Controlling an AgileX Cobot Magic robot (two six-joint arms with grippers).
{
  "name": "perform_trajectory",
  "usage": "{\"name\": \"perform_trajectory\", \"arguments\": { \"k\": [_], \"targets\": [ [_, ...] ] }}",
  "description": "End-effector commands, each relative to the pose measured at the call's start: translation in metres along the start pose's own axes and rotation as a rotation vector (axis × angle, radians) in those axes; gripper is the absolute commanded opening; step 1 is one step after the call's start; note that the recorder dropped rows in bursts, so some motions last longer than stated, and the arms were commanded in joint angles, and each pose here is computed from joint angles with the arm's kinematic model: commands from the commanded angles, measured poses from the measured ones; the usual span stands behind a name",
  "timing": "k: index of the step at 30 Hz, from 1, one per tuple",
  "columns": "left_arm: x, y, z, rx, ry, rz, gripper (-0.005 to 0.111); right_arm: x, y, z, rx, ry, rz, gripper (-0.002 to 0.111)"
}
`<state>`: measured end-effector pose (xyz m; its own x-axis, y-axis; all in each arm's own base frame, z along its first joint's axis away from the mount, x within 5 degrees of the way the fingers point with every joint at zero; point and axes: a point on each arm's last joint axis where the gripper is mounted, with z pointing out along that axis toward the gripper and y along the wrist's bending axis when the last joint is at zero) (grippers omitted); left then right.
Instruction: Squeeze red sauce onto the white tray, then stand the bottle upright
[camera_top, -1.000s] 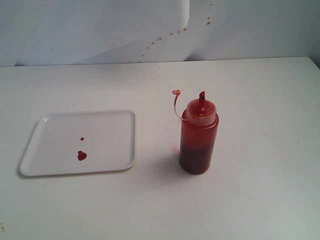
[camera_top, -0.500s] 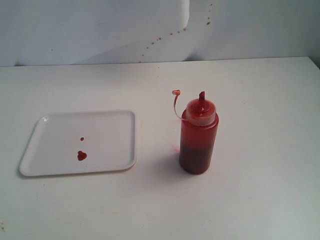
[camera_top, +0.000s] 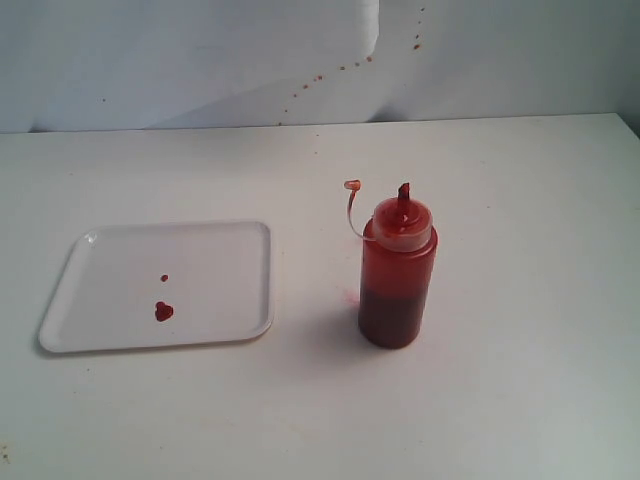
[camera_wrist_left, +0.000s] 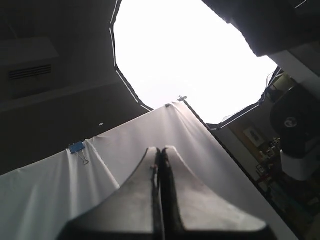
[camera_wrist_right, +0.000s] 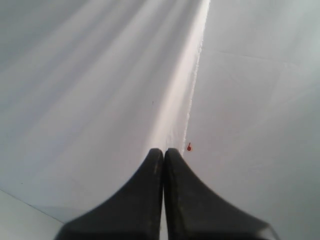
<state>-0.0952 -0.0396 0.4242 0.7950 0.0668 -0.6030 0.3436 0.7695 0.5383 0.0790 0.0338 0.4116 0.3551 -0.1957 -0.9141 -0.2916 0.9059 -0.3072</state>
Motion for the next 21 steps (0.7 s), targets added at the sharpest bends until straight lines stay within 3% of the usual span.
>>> {"name": "perform_trajectory", "arguments": {
  "k": [1, 5, 7, 9, 12, 17, 21],
  "targets": [
    [0.006, 0.005, 0.001, -0.056, -0.032, -0.066, 0.0, 0.002, 0.0, 0.0, 0.003, 0.005, 0.004, 0.0],
    [0.033, 0.021, -0.001, -0.284, -0.1, -0.308, 0.0, 0.002, 0.0, 0.0, 0.003, 0.005, 0.004, 0.0],
    [0.061, 0.028, -0.005, -0.427, -0.081, -0.481, 0.0, 0.002, 0.0, 0.0, 0.003, 0.005, 0.004, 0.0],
    [0.089, 0.028, -0.01, -0.521, -0.001, -0.569, 0.0, 0.002, 0.0, 0.0, 0.003, 0.005, 0.004, 0.0],
    [0.127, 0.02, -0.017, -0.57, 0.173, -0.542, 0.0, 0.002, 0.0, 0.0, 0.003, 0.005, 0.004, 0.0],
    [0.166, 0.009, -0.029, -0.59, 0.411, -0.471, 0.0, 0.002, 0.0, 0.0, 0.003, 0.005, 0.004, 0.0],
    [0.199, 0.002, -0.053, -0.713, 0.748, -0.521, 0.0, 0.002, 0.0, 0.0, 0.003, 0.005, 0.004, 0.0]
  ]
}}
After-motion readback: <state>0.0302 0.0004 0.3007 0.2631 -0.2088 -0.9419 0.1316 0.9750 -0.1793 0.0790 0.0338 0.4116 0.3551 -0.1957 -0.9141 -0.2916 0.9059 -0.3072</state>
